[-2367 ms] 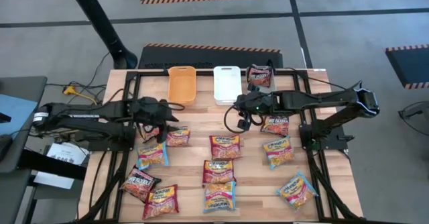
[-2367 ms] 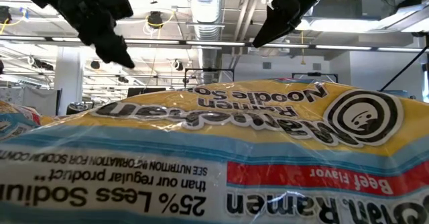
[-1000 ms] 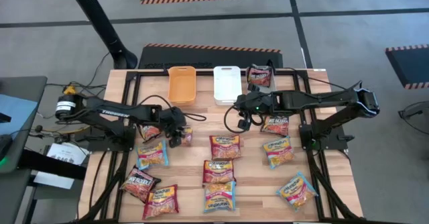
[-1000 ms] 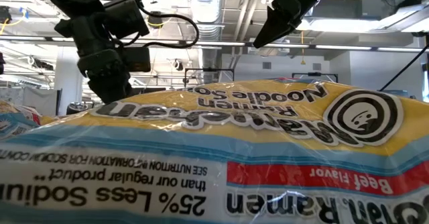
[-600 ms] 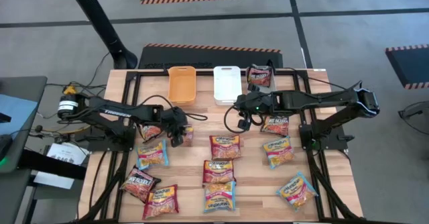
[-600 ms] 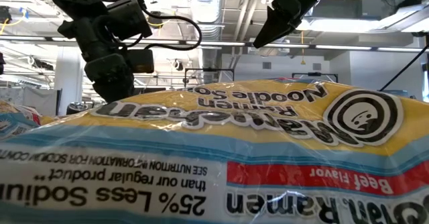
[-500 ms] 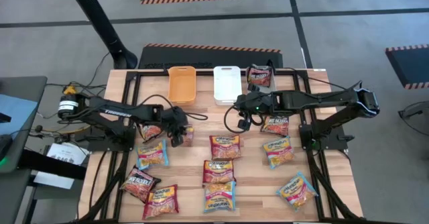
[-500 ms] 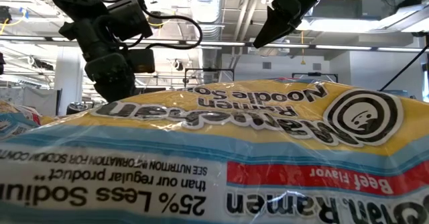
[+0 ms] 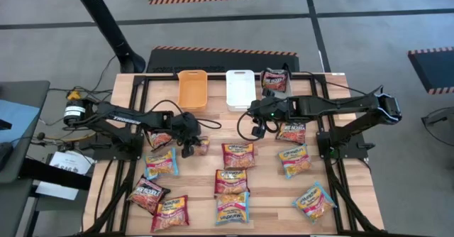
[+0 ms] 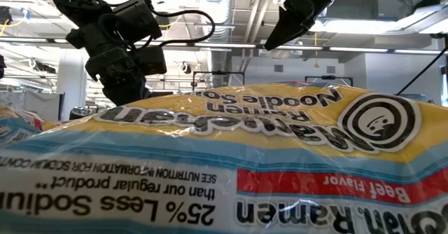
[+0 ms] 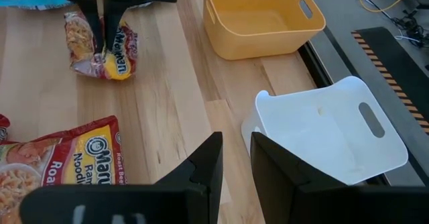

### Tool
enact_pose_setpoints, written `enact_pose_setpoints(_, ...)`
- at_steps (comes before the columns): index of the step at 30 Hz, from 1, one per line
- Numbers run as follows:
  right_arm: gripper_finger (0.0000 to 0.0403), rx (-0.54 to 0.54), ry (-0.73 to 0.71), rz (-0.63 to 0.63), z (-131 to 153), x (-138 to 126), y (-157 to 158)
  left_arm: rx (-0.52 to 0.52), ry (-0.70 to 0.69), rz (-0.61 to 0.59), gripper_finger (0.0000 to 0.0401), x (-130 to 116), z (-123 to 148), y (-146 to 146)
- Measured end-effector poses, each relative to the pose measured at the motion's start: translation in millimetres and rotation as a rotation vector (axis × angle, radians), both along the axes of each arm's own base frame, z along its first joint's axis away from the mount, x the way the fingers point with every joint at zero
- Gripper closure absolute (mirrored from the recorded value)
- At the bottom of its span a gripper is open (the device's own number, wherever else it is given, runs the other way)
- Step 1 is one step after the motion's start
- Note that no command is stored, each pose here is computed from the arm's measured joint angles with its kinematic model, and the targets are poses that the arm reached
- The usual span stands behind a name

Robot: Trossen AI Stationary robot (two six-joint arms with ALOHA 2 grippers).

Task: Sort Maruchan noodles
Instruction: Put the red noodle pack into the yellow bin

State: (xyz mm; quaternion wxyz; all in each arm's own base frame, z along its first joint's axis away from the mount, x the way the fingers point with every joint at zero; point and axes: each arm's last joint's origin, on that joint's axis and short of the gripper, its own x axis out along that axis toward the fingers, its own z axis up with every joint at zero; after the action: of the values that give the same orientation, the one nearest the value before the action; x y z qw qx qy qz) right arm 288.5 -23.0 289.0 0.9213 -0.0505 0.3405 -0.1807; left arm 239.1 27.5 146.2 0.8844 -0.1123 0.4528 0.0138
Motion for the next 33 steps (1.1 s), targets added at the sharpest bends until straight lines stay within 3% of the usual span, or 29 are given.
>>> enact_pose_setpoints(24,0.0300,0.000,-0.001,-0.001,0.0,0.0,0.0,0.056,-0.190,-0.048,0.0401,8.2,19.0,0.8)
enact_pose_setpoints(33,0.0300,0.000,-0.002,-0.001,0.2,0.1,0.0,0.186,-0.298,0.013,0.0401,-3.7,49.2,5.3)
